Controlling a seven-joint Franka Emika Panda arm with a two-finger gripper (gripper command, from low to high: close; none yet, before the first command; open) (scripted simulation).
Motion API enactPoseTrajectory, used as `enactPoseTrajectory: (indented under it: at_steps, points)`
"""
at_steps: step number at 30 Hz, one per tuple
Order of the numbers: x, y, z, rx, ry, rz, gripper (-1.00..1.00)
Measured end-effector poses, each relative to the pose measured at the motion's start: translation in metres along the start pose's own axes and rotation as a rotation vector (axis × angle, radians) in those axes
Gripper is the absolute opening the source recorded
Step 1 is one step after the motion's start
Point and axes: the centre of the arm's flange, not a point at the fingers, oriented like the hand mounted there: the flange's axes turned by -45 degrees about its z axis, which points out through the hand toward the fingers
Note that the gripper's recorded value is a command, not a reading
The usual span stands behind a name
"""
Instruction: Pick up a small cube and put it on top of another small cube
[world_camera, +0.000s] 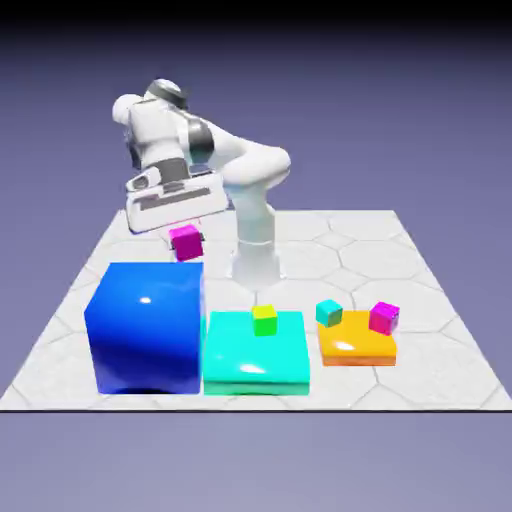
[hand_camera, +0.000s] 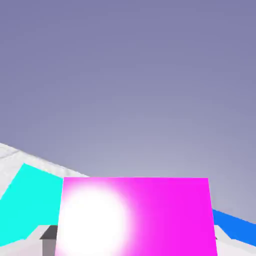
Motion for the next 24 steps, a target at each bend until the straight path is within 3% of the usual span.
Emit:
enactPoseTrajectory:
  at_steps: [15, 24]
  points:
    - [0.054, -0.189, 0.109, 0.16, -0.084, -0.403, -1.0]
    - [0.018, -0.33, 0.171, 0.278, -0.126, -0.719, -1.0]
